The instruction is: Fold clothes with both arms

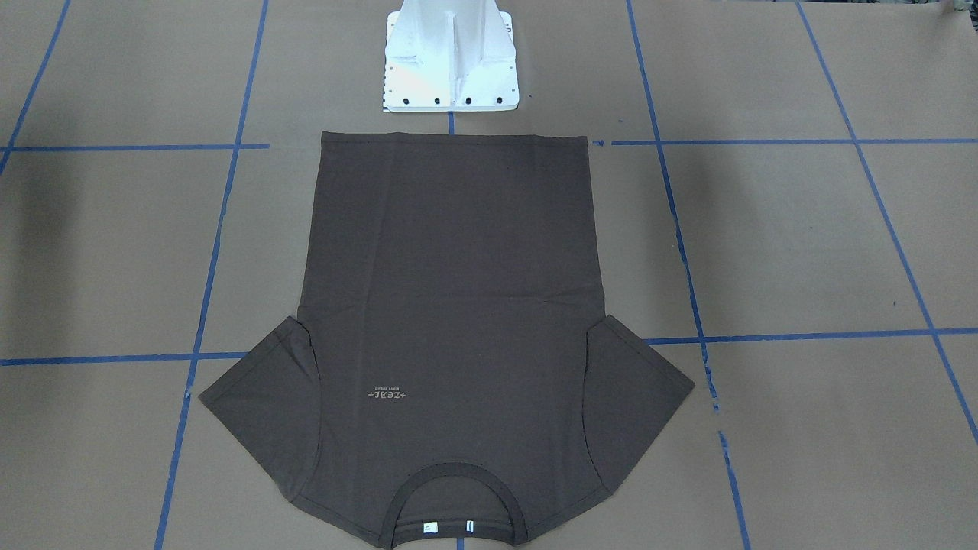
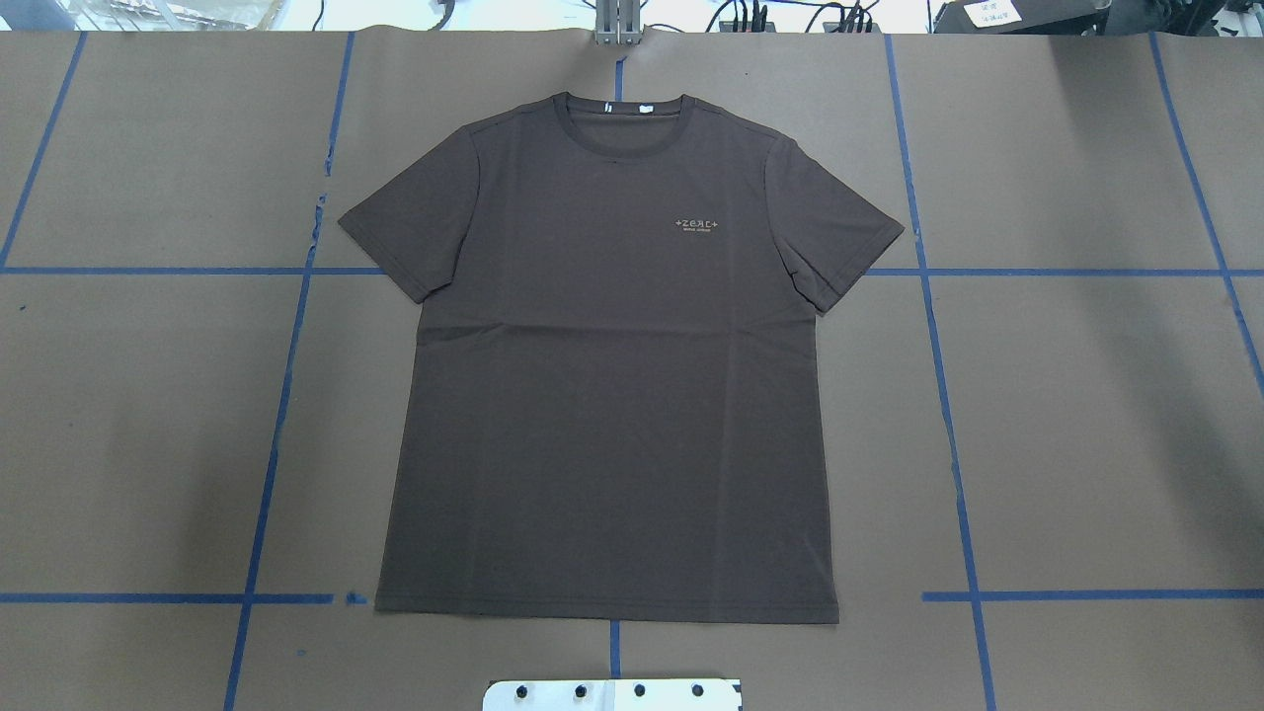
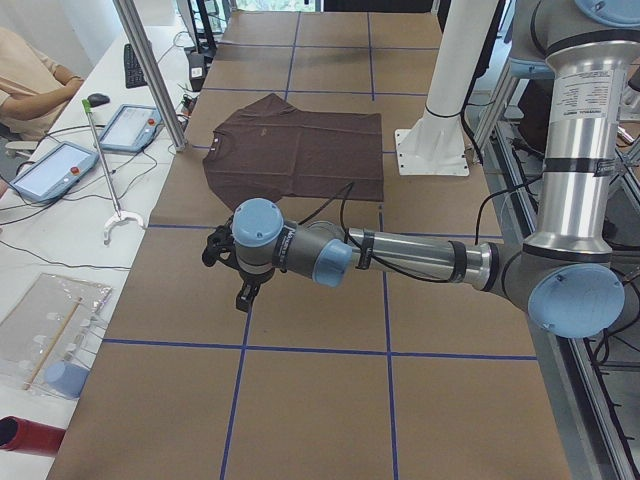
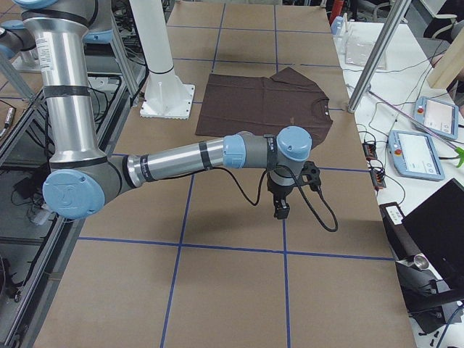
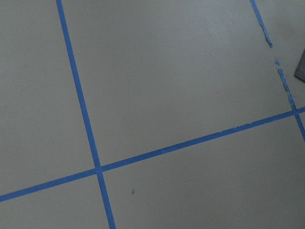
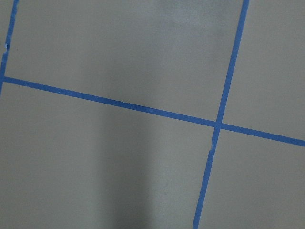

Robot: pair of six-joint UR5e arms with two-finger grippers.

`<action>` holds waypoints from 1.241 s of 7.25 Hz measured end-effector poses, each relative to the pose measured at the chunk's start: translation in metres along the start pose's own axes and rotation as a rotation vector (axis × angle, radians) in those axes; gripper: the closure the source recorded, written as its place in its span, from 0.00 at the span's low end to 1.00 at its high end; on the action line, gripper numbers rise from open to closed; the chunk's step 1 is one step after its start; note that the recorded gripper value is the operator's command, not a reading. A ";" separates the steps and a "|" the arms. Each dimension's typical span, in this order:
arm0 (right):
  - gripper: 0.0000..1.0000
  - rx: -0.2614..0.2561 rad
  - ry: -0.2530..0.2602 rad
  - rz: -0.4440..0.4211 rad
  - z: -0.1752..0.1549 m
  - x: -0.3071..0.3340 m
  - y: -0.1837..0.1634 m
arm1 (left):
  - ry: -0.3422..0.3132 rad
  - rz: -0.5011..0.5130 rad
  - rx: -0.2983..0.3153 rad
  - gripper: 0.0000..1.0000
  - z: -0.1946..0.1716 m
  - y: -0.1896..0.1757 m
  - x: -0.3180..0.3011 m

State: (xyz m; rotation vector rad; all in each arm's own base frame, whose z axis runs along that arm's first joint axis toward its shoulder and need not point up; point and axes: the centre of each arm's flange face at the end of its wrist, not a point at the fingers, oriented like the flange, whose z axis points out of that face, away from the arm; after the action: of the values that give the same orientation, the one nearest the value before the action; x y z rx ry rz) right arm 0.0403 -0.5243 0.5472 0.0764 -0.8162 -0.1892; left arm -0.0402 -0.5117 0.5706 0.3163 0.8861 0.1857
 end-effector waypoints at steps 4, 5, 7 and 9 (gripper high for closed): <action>0.00 0.082 -0.050 0.042 -0.010 -0.033 -0.008 | -0.009 0.001 0.003 0.00 -0.002 0.004 0.001; 0.00 0.097 -0.069 0.070 -0.001 -0.052 -0.015 | -0.009 0.005 0.006 0.00 -0.004 0.004 0.003; 0.00 0.143 -0.082 0.161 0.038 -0.114 -0.036 | -0.009 0.006 0.008 0.00 -0.005 0.004 0.005; 0.01 0.255 -0.084 0.266 0.098 -0.186 -0.061 | -0.007 0.005 0.007 0.00 -0.005 0.006 0.005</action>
State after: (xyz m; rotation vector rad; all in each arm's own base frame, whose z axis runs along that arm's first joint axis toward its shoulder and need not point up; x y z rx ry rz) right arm -0.1640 -0.5472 0.4725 0.1993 -0.9229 0.1645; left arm -0.0414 -0.5030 0.5658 0.3258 0.8791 0.1861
